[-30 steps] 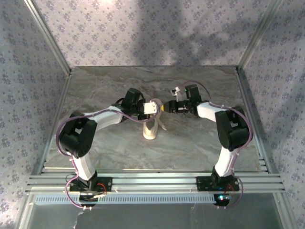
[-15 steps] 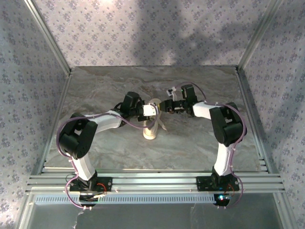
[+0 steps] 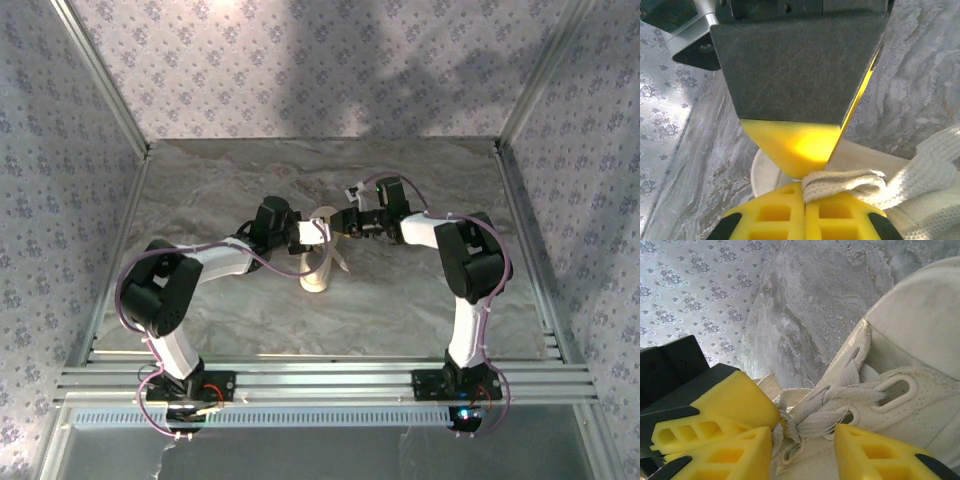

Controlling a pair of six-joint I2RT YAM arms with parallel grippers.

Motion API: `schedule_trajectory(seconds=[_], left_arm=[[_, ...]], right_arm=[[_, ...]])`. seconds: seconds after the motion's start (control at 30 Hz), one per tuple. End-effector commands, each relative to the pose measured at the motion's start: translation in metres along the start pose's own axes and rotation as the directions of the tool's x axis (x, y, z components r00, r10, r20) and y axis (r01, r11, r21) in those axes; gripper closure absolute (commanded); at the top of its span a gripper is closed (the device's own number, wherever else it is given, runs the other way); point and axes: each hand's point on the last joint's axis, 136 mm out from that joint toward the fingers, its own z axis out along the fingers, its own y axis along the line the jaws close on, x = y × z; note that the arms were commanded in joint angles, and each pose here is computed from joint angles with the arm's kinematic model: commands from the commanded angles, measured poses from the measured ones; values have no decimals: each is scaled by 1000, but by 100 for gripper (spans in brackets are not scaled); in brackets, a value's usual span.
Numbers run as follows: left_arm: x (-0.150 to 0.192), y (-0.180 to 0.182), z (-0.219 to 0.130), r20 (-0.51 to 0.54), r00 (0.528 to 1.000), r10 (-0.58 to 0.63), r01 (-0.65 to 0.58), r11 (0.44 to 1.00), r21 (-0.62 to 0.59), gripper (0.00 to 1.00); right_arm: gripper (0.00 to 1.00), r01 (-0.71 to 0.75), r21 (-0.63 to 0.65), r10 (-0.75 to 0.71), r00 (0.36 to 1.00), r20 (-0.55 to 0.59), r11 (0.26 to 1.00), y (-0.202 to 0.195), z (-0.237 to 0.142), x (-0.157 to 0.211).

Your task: Tie the shoes

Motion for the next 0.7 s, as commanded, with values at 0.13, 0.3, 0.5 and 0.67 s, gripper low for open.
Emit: schedule_trajectory(seconds=[0.13, 0.3, 0.5, 0.67], left_arm=[[-23, 16, -3, 56, 997, 53, -50, 997, -67, 100], [-23, 13, -1, 57, 997, 54, -50, 997, -60, 100], [-22, 11, -3, 53, 997, 58, -54, 996, -66, 100], [-22, 10, -3, 53, 997, 59, -56, 997, -59, 100]], right_arm=[[59, -12, -58, 10, 999, -34, 998, 10, 9, 4], [65, -22, -31, 21, 1000, -5, 999, 5, 3, 2], [92, -14, -3, 14, 995, 97, 1000, -2, -22, -13], [73, 1, -19, 0, 997, 76, 1000, 7, -21, -11]])
